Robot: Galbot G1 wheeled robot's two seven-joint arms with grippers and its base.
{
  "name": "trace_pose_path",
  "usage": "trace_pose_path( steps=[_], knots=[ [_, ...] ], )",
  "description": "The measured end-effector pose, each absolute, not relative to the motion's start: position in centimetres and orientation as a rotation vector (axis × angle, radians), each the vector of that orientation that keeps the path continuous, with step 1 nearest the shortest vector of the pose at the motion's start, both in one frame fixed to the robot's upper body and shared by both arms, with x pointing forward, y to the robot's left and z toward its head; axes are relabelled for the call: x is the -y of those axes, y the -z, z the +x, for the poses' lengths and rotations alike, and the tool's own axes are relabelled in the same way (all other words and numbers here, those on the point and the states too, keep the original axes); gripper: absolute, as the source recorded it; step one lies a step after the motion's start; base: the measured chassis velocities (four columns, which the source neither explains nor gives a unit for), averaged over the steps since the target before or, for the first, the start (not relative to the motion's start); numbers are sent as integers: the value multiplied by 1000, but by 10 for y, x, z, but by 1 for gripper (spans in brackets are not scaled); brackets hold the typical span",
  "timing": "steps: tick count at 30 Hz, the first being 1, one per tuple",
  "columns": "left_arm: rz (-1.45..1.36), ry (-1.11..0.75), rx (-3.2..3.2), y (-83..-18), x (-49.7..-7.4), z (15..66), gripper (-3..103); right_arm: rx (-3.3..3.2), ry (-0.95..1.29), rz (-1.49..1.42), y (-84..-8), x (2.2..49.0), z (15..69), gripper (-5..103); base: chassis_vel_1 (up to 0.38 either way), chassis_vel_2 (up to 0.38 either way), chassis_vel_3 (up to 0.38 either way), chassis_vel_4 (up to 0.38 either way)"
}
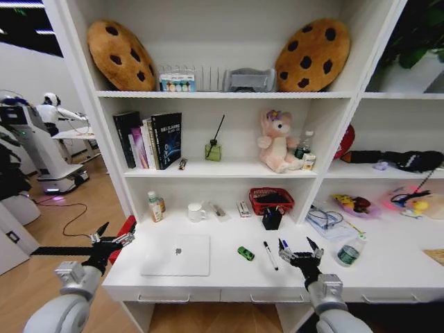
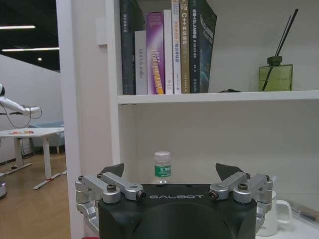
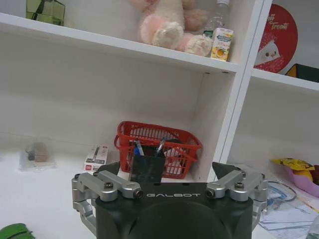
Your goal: Organize the objects on the table.
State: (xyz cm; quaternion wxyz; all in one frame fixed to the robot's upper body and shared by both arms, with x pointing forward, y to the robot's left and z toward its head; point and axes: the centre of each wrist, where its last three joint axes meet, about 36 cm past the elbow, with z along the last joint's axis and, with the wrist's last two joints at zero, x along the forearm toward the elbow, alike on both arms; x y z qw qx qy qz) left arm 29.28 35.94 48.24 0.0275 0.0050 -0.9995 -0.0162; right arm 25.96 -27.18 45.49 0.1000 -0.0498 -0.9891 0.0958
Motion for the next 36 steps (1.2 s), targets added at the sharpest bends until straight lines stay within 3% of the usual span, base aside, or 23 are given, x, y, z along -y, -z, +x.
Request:
trace_pose_path(
  steps=[11, 20, 27, 36],
  knots=[
    [16, 49, 3085, -482, -359, 293, 100, 2929, -304, -117, -452, 274, 265, 100, -231, -224, 233, 237],
    [15, 49, 3085, -482, -359, 293, 100, 2926, -391, 425, -460, 294, 307, 100, -92, -131, 124, 86],
    [17, 49, 3085, -482, -359, 293, 100, 2703, -137, 909, -453, 279, 346, 100, 22, 28, -21, -18],
    [16, 49, 3085, -482, -359, 293, 100, 2539, -132, 1013, -443, 242, 399, 100, 0, 0, 0, 0]
  ],
)
